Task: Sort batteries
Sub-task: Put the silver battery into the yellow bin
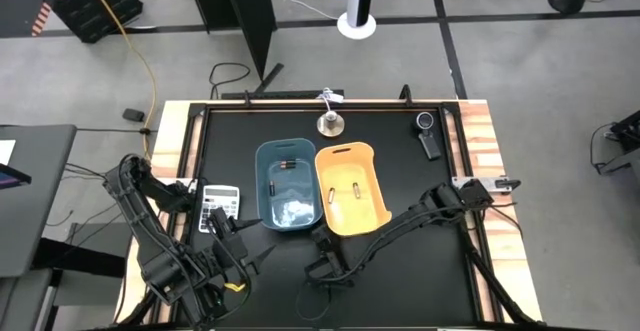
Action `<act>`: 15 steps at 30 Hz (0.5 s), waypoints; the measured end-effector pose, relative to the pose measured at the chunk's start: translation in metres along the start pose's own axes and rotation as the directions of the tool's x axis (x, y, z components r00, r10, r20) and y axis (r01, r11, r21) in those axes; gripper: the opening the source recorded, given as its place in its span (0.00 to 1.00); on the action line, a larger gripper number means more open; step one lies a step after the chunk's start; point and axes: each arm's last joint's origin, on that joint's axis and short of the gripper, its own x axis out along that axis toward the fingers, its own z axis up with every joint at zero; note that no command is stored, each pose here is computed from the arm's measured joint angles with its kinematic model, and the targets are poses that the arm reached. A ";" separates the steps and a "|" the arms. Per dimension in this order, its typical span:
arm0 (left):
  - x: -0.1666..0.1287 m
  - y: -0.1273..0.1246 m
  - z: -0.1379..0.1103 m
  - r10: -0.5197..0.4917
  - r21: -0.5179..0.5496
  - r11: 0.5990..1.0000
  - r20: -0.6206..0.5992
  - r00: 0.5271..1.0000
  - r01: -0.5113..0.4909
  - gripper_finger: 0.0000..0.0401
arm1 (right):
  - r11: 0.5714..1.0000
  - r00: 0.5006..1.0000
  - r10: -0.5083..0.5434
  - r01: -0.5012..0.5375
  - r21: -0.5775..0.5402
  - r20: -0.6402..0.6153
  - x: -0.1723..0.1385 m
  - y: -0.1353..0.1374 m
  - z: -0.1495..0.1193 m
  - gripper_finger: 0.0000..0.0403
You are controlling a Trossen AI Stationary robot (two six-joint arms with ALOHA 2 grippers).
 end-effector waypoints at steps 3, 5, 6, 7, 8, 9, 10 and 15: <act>0.000 0.000 0.000 -0.001 -0.001 1.000 -0.001 1.000 0.001 0.73 | 0.998 0.998 0.064 -0.064 0.018 -0.012 0.004 -0.004 -0.002 0.58; 0.000 0.000 0.000 -0.001 0.000 1.000 -0.002 1.000 0.001 0.73 | 0.996 0.996 0.084 -0.084 0.019 -0.012 0.006 -0.005 -0.003 0.57; 0.000 0.000 0.000 -0.001 0.000 1.000 -0.002 1.000 0.001 0.73 | 0.996 0.996 0.091 -0.090 0.017 -0.011 0.006 -0.005 -0.003 0.56; 0.000 0.000 0.000 -0.001 0.000 1.000 -0.002 1.000 0.001 0.73 | 0.995 0.995 0.100 -0.100 0.014 -0.008 0.006 -0.004 -0.003 0.55; 0.000 0.000 0.000 -0.001 0.000 1.000 -0.002 1.000 0.001 0.73 | 0.994 0.994 0.108 -0.108 0.008 -0.005 0.006 -0.004 -0.003 0.53; 0.000 0.000 0.000 -0.001 0.001 1.000 -0.002 1.000 0.001 0.73 | 0.993 0.993 0.114 -0.114 0.001 -0.003 0.006 -0.004 -0.003 0.50; 0.000 0.000 0.000 -0.001 0.000 1.000 -0.002 1.000 0.001 0.73 | 0.993 0.993 0.119 -0.119 -0.005 -0.003 0.006 -0.004 -0.003 0.48; 0.000 0.000 0.000 -0.001 0.001 1.000 -0.002 1.000 0.001 0.73 | 0.985 0.986 0.168 -0.168 -0.032 0.002 0.007 -0.004 -0.003 0.32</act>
